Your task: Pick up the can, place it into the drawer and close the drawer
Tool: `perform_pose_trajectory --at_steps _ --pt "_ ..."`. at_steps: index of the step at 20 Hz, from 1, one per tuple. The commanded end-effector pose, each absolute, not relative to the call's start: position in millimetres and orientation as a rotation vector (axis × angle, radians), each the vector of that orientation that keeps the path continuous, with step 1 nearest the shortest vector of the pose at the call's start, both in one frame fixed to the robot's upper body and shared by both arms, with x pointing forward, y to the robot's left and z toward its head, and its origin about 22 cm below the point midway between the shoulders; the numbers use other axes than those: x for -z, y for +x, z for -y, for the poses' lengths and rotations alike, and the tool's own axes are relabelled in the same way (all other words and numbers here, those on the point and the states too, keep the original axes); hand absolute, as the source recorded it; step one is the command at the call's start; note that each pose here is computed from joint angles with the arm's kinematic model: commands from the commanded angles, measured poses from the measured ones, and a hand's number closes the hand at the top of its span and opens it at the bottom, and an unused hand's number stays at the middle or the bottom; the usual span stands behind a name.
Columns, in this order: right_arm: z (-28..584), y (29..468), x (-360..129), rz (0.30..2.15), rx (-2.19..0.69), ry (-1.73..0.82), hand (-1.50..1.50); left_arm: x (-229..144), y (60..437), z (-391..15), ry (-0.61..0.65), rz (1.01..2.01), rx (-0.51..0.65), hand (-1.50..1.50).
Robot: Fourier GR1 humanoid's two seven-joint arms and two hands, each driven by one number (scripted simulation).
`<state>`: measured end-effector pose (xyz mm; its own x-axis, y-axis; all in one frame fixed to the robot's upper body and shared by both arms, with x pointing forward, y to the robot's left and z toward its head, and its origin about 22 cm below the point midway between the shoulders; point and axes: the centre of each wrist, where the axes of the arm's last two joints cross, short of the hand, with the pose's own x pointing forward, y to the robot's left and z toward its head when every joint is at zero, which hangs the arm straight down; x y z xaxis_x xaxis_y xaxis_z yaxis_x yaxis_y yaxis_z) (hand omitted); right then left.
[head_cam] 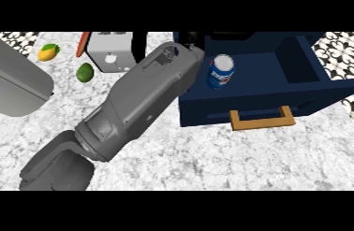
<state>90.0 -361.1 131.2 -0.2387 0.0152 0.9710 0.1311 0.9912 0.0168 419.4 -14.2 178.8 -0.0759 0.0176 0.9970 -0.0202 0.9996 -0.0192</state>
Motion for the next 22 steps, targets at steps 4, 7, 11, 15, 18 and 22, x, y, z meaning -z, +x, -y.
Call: perform_pose_trajectory --at_steps 4,7,11,15,18,22 --pt "354 91 -136 1.811 0.092 -0.129 -1.50 -176 417 18 0.049 1.638 -0.064 -1.50" --pt "356 89 -143 1.821 0.075 -0.123 -1.50 -155 416 11 0.066 1.628 -0.072 -1.50" --pt "342 86 -141 1.810 0.106 -0.116 -1.50 -180 420 18 0.034 1.629 -0.088 -1.50" --pt "356 101 -150 1.909 0.009 -0.200 -1.50 -175 420 17 0.045 1.664 -0.097 -1.50" --pt "357 101 -161 1.945 -0.190 -0.334 -1.50 -167 418 14 0.002 1.680 -0.115 -1.50" --pt "338 114 -171 2.024 -0.272 -0.325 -1.50 -180 416 22 -0.019 1.703 -0.118 -1.50"
